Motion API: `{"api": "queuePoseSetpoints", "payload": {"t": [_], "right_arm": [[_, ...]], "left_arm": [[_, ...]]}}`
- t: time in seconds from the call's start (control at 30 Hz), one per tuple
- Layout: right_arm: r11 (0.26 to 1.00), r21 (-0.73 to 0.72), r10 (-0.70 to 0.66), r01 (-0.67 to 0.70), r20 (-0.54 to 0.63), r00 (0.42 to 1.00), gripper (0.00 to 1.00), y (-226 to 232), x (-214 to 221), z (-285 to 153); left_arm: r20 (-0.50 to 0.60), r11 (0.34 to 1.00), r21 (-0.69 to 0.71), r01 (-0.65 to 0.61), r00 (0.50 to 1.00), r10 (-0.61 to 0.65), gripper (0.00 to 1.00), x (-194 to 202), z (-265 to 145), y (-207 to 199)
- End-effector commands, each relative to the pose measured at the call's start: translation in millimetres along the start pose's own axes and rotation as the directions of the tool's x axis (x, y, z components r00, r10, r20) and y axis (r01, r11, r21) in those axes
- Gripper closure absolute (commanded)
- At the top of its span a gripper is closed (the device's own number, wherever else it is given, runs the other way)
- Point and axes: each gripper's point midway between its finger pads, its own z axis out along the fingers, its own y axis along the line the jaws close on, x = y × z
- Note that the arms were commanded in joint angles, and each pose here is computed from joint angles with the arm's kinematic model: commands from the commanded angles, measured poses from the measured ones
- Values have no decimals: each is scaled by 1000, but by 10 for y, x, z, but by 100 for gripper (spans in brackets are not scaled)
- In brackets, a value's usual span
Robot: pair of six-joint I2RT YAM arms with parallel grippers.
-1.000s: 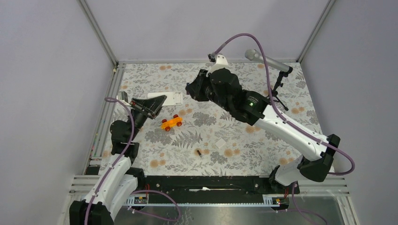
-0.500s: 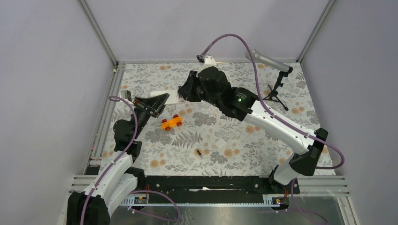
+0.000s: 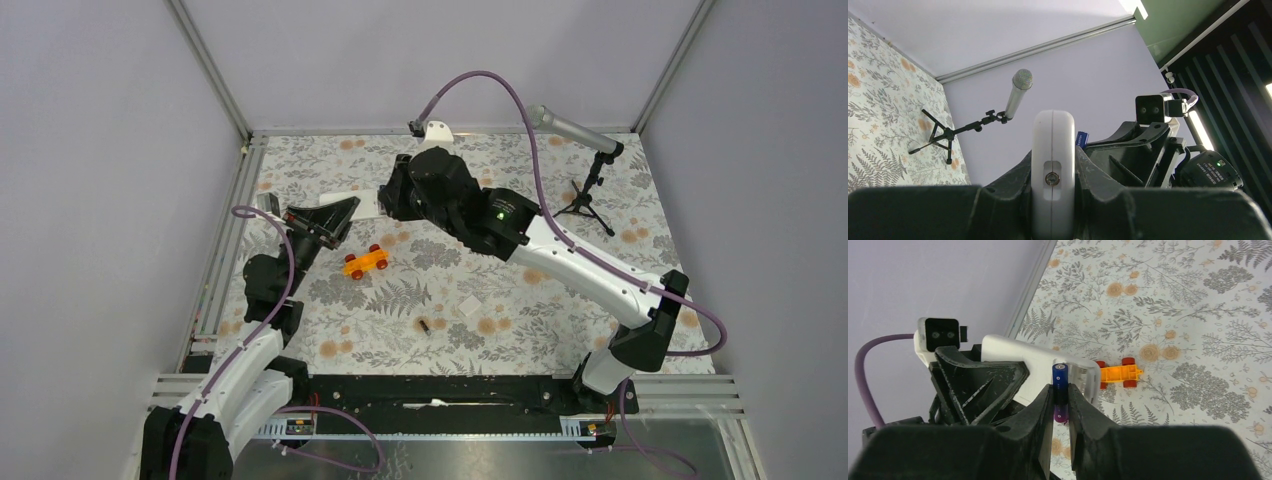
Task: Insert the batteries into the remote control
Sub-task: Load the battery into the remote control.
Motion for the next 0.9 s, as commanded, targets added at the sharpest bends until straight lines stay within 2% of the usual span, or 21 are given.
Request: {"api": "queuePoseSetpoints", "payload": {"t": [0.0,0.47,0.67,0.87], "right_arm": [[999,42,-22,19,59,998,79,-24,-177,-25],[999,52,-17,15,41,999,75,6,-112,108],[998,66,-12,11,22,1000,65,-10,-75,118],[996,91,3,-7,38,999,68,-14,-176,63]], "left_arm": [[23,994,104,-18,1000,16,100,-44,24,-329],[15,994,106,-6,1000,4,100,-34,25,-332],[24,994,106,7,1000,-10,100,-52,31,-334],[27,995,103,13,1000,-16,100,-61,41,-310]]}}
